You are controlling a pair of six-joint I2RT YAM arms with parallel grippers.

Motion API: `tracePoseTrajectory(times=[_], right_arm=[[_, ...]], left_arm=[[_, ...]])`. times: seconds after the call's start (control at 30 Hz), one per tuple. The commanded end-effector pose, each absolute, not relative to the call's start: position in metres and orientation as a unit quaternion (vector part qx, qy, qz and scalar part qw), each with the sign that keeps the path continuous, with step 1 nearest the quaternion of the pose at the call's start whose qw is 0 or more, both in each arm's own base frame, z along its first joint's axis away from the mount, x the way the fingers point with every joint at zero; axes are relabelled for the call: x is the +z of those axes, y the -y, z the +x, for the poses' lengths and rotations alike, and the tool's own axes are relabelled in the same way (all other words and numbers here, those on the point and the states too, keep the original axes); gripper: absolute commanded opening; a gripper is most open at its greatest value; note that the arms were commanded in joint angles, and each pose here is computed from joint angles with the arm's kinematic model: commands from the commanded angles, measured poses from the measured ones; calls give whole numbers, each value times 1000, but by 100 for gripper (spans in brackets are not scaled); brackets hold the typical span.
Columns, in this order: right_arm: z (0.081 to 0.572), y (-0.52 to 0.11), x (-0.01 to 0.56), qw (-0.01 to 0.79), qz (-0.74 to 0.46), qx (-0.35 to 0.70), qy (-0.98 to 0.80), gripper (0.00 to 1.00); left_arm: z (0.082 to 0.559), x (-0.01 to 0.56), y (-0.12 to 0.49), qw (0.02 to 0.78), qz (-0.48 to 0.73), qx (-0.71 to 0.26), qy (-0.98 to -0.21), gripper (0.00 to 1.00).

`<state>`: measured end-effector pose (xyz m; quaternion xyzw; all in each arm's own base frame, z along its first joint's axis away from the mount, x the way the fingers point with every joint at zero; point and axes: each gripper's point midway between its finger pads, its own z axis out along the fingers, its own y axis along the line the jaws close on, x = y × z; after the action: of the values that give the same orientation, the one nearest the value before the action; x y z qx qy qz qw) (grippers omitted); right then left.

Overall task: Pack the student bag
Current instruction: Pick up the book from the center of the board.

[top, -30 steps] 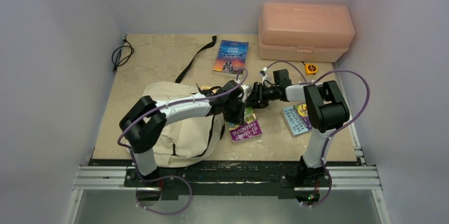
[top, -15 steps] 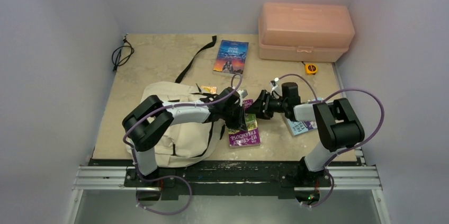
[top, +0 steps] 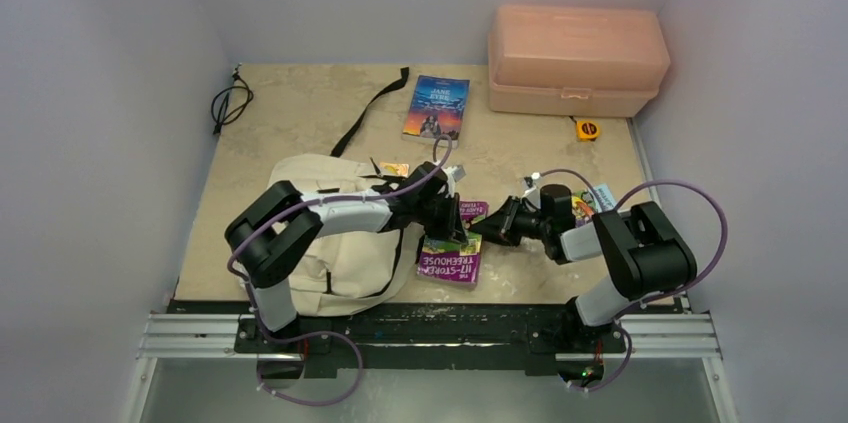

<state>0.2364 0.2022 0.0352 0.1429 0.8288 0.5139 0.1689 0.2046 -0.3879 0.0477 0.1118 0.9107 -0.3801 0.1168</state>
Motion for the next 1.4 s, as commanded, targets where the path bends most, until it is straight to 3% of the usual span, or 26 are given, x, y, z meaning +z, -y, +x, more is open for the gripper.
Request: tracePoseTrajectory(times=[0.0, 0.27, 0.37, 0.53, 0.63, 0.7, 0.8, 1.03, 1.13, 1.37], right_arm=[[257, -218, 84, 214, 42, 527, -822, 0], [286, -211, 171, 302, -106, 451, -833, 0], [287, -216, 207, 327, -153, 450, -817, 0], [255, -246, 255, 329, -285, 474, -766, 0], [221, -274, 271, 304, -360, 508, -721, 0], [200, -290, 278, 284, -397, 528, -695, 0], [168, -308, 286, 246, -449, 559, -653, 0], [125, -322, 305, 205, -502, 599, -589, 0], [121, -322, 309, 206, -507, 602, -582, 0], [120, -325, 310, 195, -512, 609, -573, 0]], left_arm=[[212, 76, 375, 182, 147, -380, -895, 6], [203, 234, 299, 322, 206, -375, -845, 59], [209, 287, 256, 379, 189, -372, -826, 68], [216, 332, 198, 446, 206, -287, -822, 77], [207, 347, 202, 435, 255, -303, -808, 79], [198, 356, 214, 416, 294, -335, -792, 91], [185, 360, 231, 379, 335, -384, -772, 99], [148, 350, 255, 305, 363, -500, -725, 100], [140, 337, 254, 283, 357, -515, -726, 94], [125, 314, 255, 232, 344, -545, -729, 54]])
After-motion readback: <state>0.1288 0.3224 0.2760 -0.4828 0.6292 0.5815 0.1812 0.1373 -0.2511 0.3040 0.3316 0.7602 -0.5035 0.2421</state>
